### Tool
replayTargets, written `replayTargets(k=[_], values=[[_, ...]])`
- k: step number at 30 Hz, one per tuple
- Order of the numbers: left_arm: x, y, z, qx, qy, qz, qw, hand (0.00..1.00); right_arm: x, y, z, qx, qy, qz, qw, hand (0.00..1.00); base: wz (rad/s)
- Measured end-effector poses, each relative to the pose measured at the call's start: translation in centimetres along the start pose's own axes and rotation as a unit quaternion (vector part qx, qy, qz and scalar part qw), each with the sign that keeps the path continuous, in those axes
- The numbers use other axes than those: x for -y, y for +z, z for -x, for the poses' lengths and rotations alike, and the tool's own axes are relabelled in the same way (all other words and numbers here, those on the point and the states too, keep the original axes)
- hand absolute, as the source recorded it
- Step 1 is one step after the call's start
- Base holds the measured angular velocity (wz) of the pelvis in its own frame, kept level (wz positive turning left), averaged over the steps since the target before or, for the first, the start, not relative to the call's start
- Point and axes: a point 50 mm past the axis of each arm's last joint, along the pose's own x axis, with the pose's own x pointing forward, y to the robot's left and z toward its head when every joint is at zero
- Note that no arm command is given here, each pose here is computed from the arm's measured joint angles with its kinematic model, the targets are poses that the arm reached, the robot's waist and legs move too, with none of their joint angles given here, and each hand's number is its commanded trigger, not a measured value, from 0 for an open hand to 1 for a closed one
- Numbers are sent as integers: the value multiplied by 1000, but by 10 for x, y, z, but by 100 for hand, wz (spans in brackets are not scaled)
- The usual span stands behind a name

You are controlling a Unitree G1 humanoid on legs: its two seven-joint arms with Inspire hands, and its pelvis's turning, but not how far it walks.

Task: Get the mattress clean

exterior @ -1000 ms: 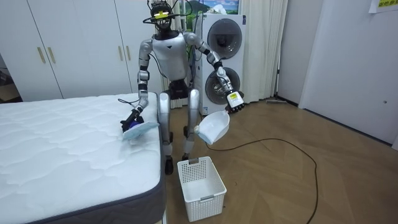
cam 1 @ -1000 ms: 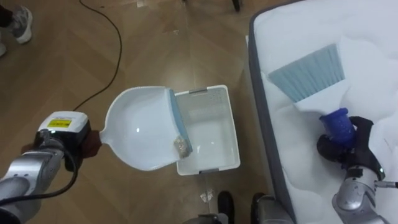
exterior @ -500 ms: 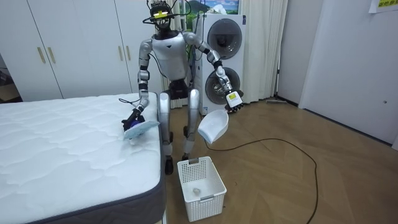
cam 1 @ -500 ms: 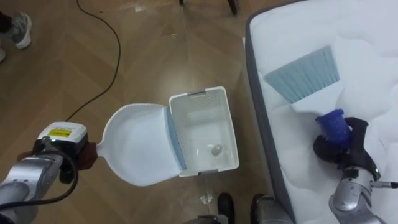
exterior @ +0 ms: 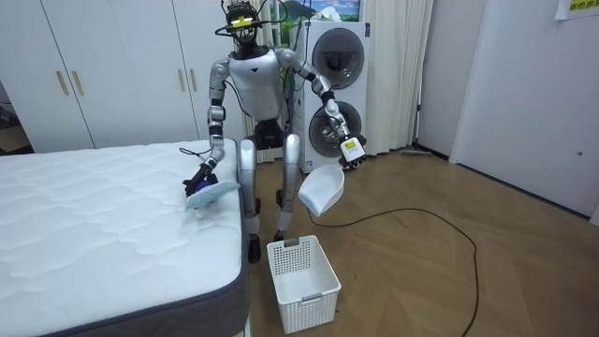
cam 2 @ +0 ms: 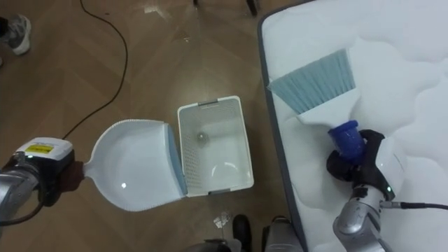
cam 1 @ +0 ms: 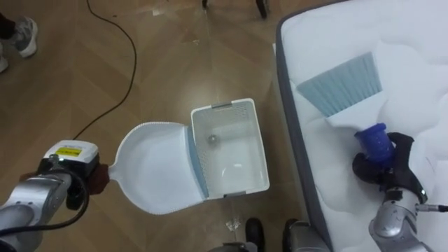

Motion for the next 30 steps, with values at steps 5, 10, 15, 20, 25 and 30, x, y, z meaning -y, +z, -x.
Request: replayTargets(k=[5, 10, 15, 20, 25, 30], values=[[-2, 0, 0, 1, 19, 0, 1000, 100, 4, -8, 4, -7, -7, -3, 1000, 0, 0], [-11, -8, 2, -1, 56, 22, 998, 100, 9, -15, 7, -9, -8, 5, 1000, 0, 0], [-8, -7, 9, 11, 92, 53, 994, 100, 12, -26, 14, -16, -3, 14, 1000, 0, -23], [12, 1, 18, 24, 98, 93, 991, 100, 14, -41, 26, -36, 9, 24, 999, 0, -31], [16, -3, 31, 30, 139, 136, 981, 100, 34, -54, 26, -63, -34, 10, 997, 0, -22], [12, 0, 34, 42, 160, 145, 975, 100, 41, -62, 28, -84, -50, 0, 995, 0, -22]])
